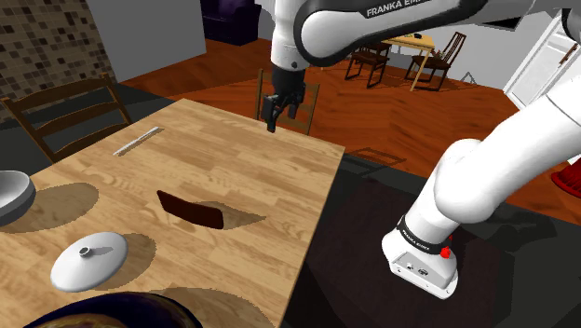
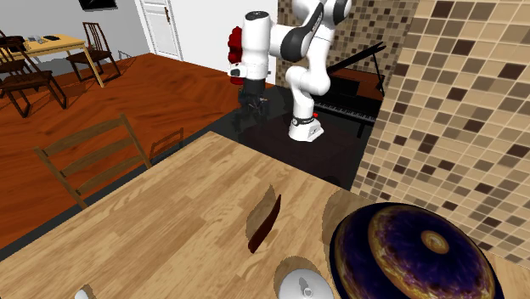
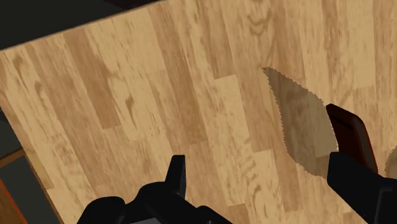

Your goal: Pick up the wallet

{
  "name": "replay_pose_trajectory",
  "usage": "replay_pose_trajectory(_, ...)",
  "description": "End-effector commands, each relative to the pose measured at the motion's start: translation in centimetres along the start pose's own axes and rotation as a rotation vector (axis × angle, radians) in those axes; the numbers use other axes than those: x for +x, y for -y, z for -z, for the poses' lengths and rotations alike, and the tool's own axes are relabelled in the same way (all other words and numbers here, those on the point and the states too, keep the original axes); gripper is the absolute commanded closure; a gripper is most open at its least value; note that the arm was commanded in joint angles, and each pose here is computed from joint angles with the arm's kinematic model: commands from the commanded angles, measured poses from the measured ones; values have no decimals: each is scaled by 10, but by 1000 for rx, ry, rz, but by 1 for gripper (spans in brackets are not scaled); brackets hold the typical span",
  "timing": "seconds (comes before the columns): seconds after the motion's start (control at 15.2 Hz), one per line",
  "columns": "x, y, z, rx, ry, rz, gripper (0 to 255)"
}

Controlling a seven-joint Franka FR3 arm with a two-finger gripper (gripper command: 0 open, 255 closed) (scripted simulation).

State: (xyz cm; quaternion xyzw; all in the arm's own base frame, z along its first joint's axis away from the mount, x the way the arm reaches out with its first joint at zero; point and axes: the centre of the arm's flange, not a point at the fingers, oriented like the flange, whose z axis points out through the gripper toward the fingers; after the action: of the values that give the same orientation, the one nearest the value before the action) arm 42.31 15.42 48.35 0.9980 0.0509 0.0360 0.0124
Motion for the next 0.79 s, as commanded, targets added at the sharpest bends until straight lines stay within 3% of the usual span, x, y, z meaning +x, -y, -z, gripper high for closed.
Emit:
replay_pose_trajectory(0.0, 11, 20, -19, 2, 1, 18, 0)
replay_pose_trajectory(0.73, 73, 122, -103, 4, 12, 116, 0)
